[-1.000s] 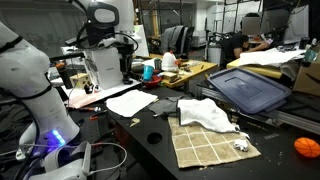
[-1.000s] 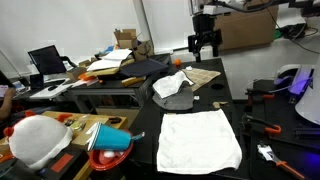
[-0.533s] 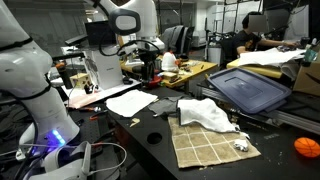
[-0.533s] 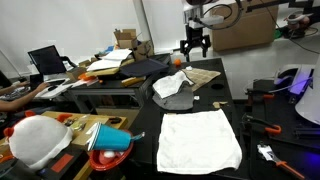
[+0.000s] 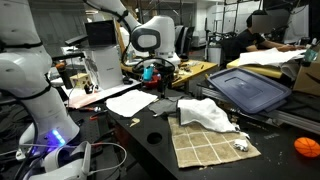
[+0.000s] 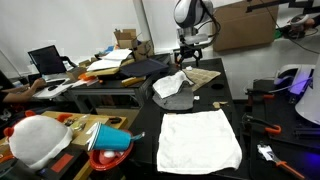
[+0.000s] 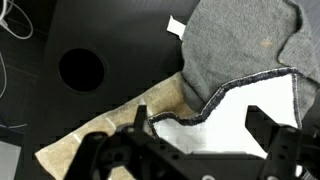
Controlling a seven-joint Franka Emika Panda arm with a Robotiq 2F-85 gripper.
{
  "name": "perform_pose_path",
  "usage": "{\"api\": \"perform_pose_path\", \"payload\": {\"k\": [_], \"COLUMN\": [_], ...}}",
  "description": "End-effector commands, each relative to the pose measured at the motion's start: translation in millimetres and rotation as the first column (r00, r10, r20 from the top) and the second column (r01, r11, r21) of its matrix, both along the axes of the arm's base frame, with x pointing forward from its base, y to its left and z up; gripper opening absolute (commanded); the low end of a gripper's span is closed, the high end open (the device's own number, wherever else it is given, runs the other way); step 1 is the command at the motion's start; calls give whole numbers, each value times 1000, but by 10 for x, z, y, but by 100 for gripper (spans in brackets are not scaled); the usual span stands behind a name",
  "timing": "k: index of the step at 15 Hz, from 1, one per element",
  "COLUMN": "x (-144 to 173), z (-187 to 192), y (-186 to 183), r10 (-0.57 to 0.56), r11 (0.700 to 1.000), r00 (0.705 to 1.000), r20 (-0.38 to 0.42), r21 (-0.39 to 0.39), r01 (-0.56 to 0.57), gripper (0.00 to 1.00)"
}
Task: Pile all the towels
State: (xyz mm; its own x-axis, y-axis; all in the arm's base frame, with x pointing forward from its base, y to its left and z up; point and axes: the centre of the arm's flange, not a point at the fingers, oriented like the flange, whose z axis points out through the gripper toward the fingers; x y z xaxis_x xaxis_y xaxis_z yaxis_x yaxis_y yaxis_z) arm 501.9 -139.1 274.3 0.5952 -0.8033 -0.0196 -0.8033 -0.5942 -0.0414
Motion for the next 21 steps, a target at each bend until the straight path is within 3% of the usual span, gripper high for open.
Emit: {"api": "perform_pose_path", "payload": {"k": [1, 8, 12, 17, 21], "x": [66, -97, 21, 255, 211], "z": [-114, -539, -721, -736, -840], "y": [-144, -593, -741, -741, -711], "r10": [-92, -255, -308, -327, -312], "r11": [995, 965, 945, 933, 935], "r00": [996, 966, 951, 945, 950], "r20": [-12, -53, -28, 21, 12], "r21": [-25, -82, -122, -153, -172], "r01": [92, 250, 303, 326, 310], "gripper": [100, 100, 100, 100, 100]}}
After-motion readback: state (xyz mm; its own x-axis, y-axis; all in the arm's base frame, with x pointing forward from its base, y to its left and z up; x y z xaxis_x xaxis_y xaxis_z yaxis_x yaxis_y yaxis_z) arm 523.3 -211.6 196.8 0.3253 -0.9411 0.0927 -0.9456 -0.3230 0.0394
